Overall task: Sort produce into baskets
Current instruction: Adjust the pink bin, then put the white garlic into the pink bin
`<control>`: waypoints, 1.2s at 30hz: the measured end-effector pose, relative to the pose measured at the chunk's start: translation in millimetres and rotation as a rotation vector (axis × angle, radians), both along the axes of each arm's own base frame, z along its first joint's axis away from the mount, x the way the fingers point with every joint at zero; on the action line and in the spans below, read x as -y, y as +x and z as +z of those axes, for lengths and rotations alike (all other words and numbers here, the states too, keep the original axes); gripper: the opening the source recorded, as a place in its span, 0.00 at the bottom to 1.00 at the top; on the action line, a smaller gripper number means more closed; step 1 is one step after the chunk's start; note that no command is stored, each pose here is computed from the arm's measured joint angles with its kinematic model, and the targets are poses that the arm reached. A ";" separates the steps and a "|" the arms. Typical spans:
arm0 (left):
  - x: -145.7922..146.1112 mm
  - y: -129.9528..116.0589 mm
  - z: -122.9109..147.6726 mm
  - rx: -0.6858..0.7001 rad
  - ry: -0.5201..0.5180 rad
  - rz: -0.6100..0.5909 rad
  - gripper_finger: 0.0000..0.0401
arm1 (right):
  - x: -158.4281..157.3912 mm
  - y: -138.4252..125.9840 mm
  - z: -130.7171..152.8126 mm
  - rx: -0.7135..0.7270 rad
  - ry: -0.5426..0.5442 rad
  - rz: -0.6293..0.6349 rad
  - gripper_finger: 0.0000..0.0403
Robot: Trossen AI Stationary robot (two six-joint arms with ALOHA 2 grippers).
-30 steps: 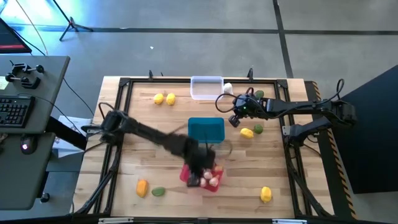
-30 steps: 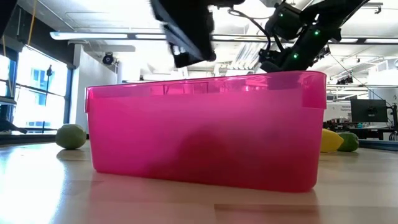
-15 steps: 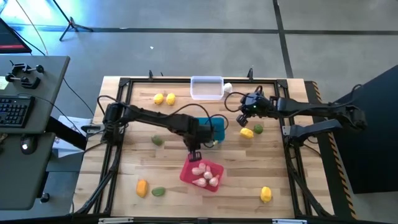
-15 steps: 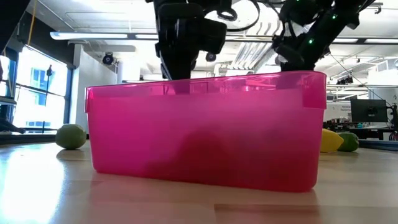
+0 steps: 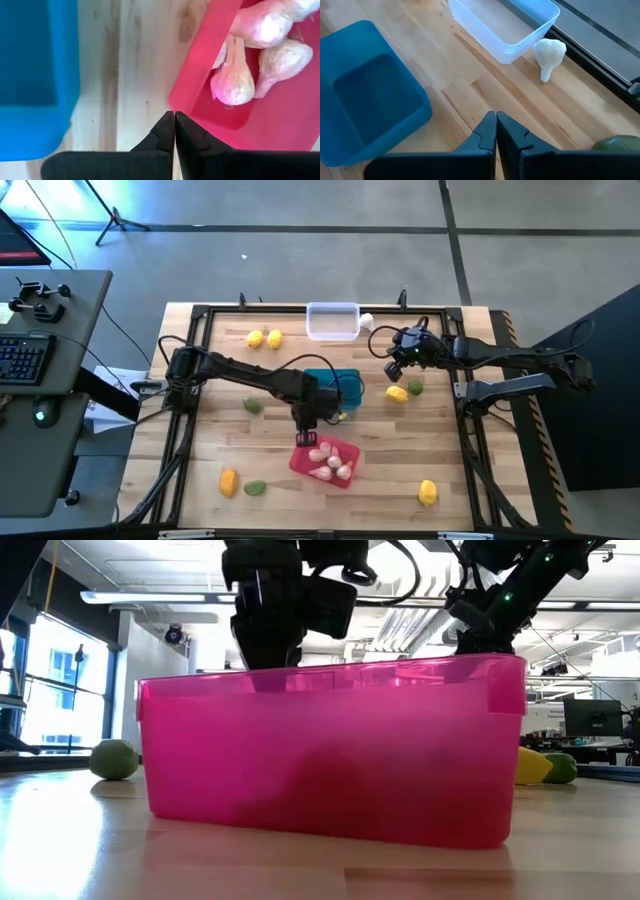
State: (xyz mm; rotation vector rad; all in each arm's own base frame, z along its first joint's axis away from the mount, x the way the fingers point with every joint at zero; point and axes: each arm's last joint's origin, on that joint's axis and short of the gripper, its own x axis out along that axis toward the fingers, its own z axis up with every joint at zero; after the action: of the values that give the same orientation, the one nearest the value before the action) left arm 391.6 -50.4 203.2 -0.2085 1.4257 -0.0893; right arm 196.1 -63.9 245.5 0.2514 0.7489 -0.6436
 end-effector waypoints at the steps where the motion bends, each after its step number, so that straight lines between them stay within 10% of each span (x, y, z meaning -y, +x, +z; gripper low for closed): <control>1: 2.1 -0.2 0.0 0.000 -0.004 -0.006 0.00 | 0.0 0.0 0.0 0.000 0.000 0.000 0.00; 25: 12.7 8.3 4.8 0.103 -0.059 0.025 0.00 | -0.2 0.1 -0.1 0.005 0.009 -0.003 0.00; 36: -6.1 6.4 49.2 0.317 -0.052 0.068 0.00 | 0.3 2.3 6.1 0.079 -0.001 -0.005 0.00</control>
State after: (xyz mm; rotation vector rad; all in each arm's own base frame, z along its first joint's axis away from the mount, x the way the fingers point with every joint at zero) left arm 398.0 -44.3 252.5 -0.2726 1.1010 -0.0987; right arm 198.5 -64.2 251.5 0.2762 0.6716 -0.6354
